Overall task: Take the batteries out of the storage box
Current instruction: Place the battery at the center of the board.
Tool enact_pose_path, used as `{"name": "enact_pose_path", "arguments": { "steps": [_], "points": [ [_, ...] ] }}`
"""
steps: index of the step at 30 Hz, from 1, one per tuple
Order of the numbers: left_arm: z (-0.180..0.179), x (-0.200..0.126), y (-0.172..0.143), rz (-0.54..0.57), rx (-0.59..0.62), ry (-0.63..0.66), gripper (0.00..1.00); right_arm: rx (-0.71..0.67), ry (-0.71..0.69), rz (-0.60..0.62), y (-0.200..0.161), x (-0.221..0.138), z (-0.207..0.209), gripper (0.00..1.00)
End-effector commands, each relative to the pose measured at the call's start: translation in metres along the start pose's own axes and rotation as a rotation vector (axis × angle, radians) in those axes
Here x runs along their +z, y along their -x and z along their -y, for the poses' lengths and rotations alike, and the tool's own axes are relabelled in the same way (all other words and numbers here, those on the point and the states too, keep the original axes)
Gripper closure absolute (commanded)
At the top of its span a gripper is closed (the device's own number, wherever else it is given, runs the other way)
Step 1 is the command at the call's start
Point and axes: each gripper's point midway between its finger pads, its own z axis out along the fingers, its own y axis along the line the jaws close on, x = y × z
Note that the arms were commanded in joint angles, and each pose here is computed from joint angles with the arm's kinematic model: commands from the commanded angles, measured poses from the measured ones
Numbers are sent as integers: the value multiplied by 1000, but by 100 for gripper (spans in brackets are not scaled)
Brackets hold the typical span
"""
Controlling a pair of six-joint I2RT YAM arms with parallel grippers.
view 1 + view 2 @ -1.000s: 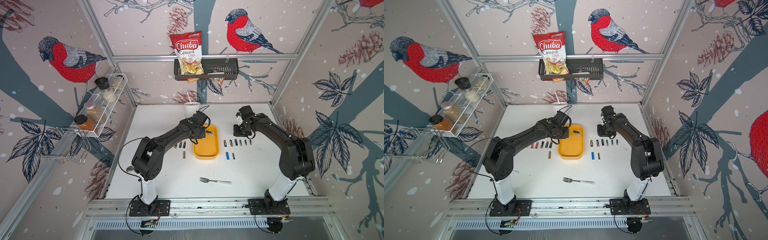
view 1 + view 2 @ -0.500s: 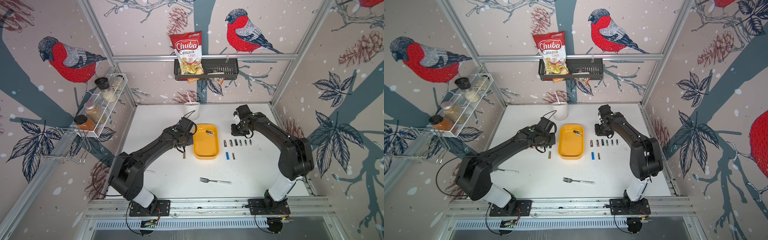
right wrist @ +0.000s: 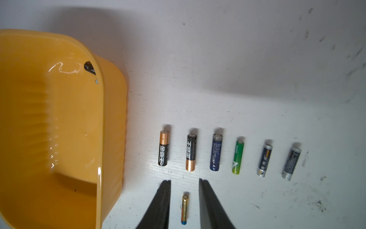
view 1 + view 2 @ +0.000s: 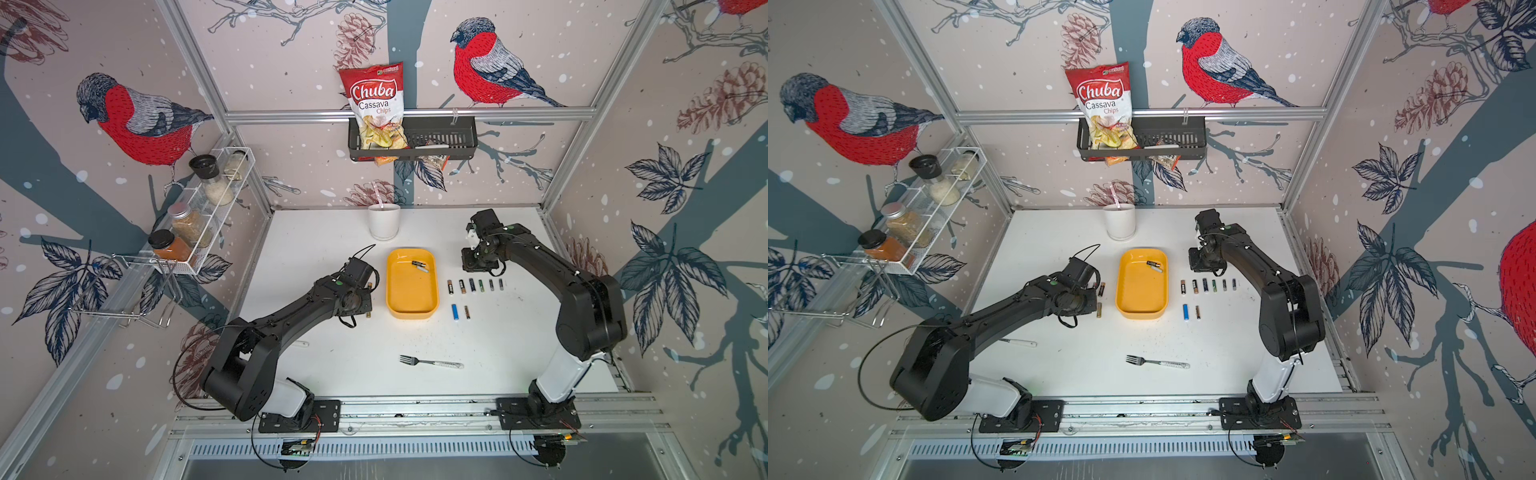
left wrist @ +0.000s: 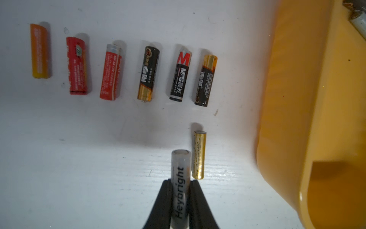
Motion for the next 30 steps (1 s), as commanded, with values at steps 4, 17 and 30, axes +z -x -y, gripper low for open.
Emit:
{"name": "enact_pose_path", "arguments": {
  "steps": [4, 17, 30],
  "points": [
    [1, 14, 0, 2, -9, -15, 88, 3, -14, -7, 0, -2, 2, 69],
    [-2, 30, -7, -25, -1, 6, 88, 3, -23, -11, -1, -3, 4, 69],
    [-4, 40, -10, -38, 1, 15, 88, 4, -27, -14, -3, -3, 5, 69]
  ]
}}
